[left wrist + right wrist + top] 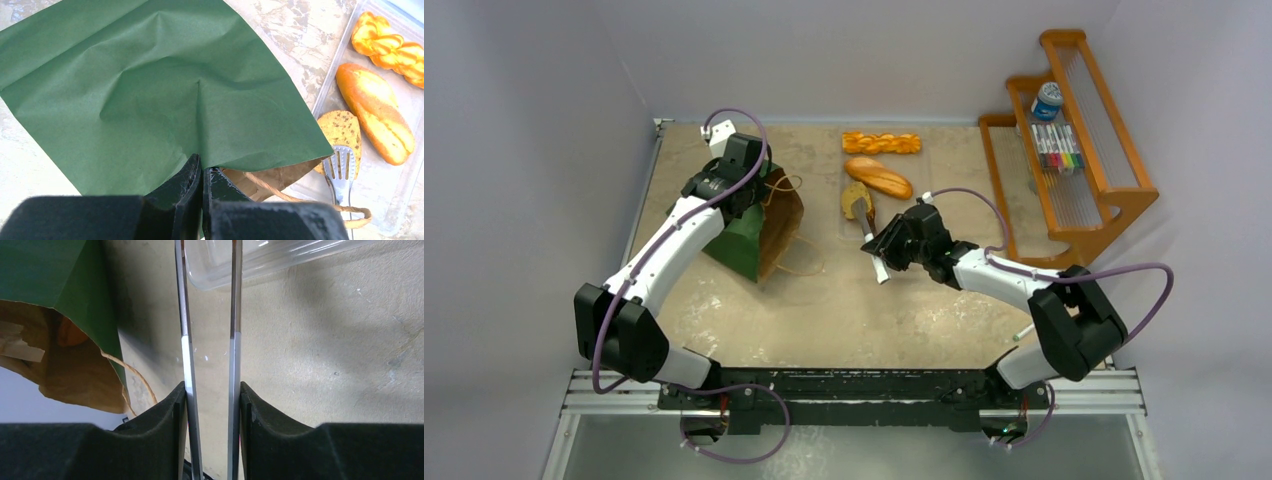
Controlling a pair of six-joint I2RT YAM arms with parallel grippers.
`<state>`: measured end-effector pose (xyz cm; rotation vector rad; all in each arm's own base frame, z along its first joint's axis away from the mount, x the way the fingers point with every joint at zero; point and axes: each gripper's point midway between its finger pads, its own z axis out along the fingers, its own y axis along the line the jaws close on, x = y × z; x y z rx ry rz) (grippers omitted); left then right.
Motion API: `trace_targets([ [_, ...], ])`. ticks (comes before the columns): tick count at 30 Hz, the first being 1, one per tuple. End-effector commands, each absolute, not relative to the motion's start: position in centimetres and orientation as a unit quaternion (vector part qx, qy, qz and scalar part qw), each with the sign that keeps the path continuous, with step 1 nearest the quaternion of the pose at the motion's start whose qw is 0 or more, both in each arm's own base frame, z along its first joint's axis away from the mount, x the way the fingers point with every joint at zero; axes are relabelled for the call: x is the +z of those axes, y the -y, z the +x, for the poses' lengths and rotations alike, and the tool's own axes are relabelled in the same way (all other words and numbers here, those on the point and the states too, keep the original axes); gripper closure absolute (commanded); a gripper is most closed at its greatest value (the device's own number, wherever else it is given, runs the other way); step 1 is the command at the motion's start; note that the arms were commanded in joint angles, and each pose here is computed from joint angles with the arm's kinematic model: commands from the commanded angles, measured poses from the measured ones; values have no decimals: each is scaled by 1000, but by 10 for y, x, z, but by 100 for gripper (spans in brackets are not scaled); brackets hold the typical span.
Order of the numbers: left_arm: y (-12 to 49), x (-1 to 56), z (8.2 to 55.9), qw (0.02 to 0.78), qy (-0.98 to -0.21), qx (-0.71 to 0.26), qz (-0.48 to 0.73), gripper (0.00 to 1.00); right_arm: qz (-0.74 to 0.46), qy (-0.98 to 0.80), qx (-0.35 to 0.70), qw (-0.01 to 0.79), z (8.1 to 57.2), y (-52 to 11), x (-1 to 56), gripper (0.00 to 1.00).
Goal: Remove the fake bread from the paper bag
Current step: Place the fake bread in the container.
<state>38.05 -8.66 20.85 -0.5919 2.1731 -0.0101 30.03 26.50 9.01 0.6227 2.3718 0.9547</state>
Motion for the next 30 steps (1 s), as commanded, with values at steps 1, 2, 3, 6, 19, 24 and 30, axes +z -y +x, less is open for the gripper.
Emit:
trace_targets([
  [1, 87, 233, 388, 463, -852, -28, -242, 100, 223, -863, 368, 265, 303, -268, 103, 59],
  [2, 88, 233, 389, 463, -852, -28, -242, 100, 223, -863, 367, 266, 302, -268, 103, 57],
  [3, 88, 233, 389, 464, -852, -29, -242, 100, 222, -864, 366, 266, 302, -267, 104, 56],
  [6, 88, 233, 390, 464, -851, -30, -243, 100, 222, -865, 363, 267, 300, -266, 105, 56],
  [19, 89, 239, 393, 469, -848, -33, -247, 100, 213, -865, 364, 273, 277, -249, 120, 56],
  [24, 89, 242, 393, 470, -846, -34, -249, 100, 211, -866, 366, 267, 265, -244, 122, 56],
  [30, 88, 244, 391, 471, -845, -34, -250, 100, 220, -861, 369, 273, 260, -238, 133, 57],
])
